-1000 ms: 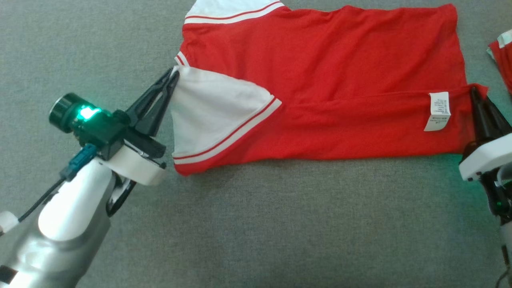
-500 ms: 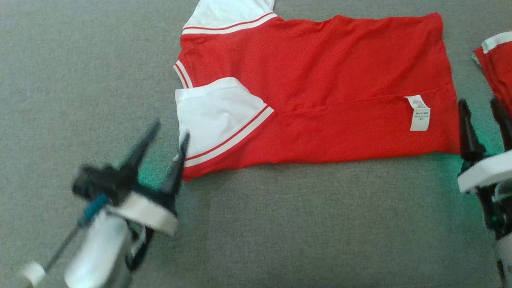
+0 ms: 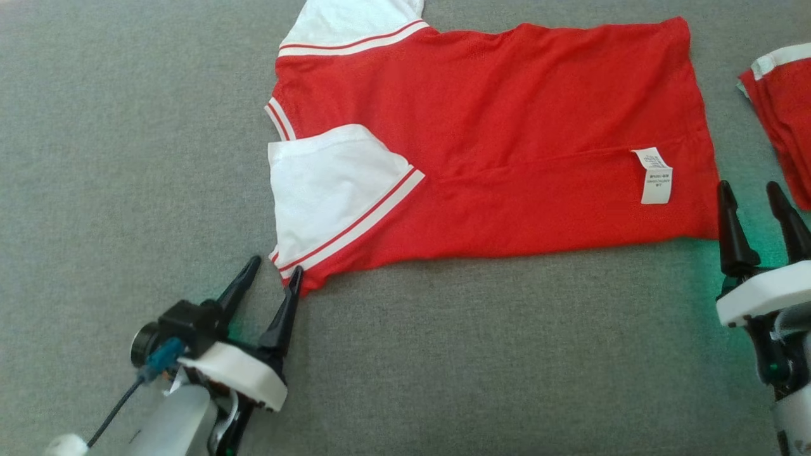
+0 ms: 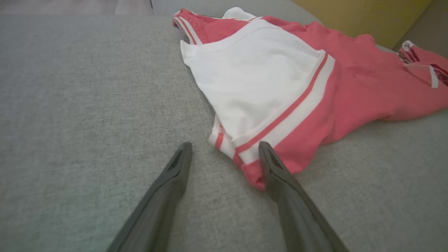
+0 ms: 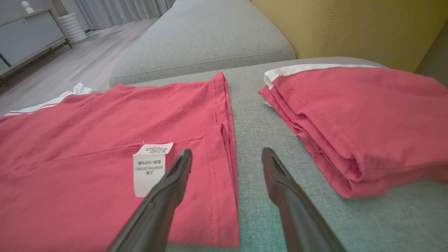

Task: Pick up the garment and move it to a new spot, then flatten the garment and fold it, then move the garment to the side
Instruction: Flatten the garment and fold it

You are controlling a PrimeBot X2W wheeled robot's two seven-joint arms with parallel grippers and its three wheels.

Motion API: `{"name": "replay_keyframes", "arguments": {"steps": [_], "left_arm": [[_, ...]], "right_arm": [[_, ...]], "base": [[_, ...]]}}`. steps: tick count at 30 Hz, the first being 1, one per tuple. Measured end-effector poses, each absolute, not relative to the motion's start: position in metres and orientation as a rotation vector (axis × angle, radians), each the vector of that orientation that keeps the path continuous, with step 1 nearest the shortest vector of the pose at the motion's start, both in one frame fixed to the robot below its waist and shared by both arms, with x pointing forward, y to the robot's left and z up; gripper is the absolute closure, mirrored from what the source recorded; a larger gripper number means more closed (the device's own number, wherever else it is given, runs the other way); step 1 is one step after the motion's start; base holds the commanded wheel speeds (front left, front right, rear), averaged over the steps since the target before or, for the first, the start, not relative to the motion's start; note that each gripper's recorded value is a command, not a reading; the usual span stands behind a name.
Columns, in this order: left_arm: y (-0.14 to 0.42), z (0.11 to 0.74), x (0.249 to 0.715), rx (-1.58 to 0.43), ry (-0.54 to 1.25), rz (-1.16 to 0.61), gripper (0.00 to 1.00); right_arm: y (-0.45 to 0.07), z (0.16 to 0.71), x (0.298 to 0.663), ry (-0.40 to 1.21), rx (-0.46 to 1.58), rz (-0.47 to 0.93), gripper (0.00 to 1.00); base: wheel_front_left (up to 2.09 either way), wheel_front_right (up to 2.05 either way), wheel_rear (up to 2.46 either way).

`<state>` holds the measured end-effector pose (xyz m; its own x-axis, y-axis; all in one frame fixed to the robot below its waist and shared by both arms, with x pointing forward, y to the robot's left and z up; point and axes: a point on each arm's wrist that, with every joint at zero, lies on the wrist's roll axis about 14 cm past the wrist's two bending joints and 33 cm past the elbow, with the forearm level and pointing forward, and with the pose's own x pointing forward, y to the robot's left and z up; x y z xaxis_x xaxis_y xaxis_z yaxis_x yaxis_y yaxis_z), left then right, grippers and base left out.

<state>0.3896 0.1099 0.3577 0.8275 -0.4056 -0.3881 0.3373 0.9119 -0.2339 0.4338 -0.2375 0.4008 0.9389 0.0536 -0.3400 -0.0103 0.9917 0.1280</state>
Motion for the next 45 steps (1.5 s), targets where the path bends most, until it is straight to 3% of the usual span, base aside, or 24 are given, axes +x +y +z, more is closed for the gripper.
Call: {"name": "replay_keyframes", "arguments": {"steps": [3, 4, 5, 6, 18, 19, 20, 22, 34, 45], "left_arm": [[0.104, 0.355, 0.391, -0.162, 0.468, -0.414, 0.00], [0.099, 0.355, 0.391, -0.166, 0.475, -0.430, 0.50], [0.096, 0.356, 0.390, -0.171, 0.477, -0.439, 0.50], [0.093, 0.356, 0.389, -0.176, 0.479, -0.449, 1.00], [0.094, 0.368, 0.380, -0.155, 0.453, -0.488, 1.00], [0.097, 0.370, 0.381, -0.151, 0.448, -0.485, 1.00], [0.099, 0.371, 0.381, -0.147, 0.443, -0.483, 1.00], [0.102, 0.374, 0.381, -0.140, 0.436, -0.481, 1.00], [0.104, 0.391, 0.381, -0.114, 0.386, -0.493, 1.00], [0.104, 0.400, 0.344, -0.115, 0.393, -0.488, 1.00]], "right_arm": [[-0.239, 0.401, 0.433, 0.351, 0.126, 0.029, 0.00], [-0.239, 0.400, 0.433, 0.354, 0.126, 0.028, 0.00], [-0.239, 0.400, 0.432, 0.358, 0.127, 0.028, 0.00], [-0.238, 0.398, 0.431, 0.366, 0.130, 0.028, 0.00], [-0.241, 0.361, 0.412, 0.553, 0.163, -0.010, 0.00], [-0.240, 0.359, 0.410, 0.565, 0.163, -0.009, 0.09], [-0.239, 0.358, 0.410, 0.573, 0.164, -0.006, 0.52], [-0.236, 0.356, 0.409, 0.592, 0.167, 0.003, 1.00], [-0.240, 0.369, 0.405, 0.612, 0.161, 0.025, 1.00], [-0.258, 0.383, 0.367, 0.632, 0.111, 0.029, 1.00]], "base": [[0.00, 0.00, 0.00], [0.00, 0.00, 0.00], [0.00, 0.00, 0.00], [0.00, 0.00, 0.00], [0.00, 0.00, 0.00], [0.00, 0.00, 0.00], [0.00, 0.00, 0.00], [0.00, 0.00, 0.00], [0.00, 0.00, 0.00], [0.00, 0.00, 0.00]]}}
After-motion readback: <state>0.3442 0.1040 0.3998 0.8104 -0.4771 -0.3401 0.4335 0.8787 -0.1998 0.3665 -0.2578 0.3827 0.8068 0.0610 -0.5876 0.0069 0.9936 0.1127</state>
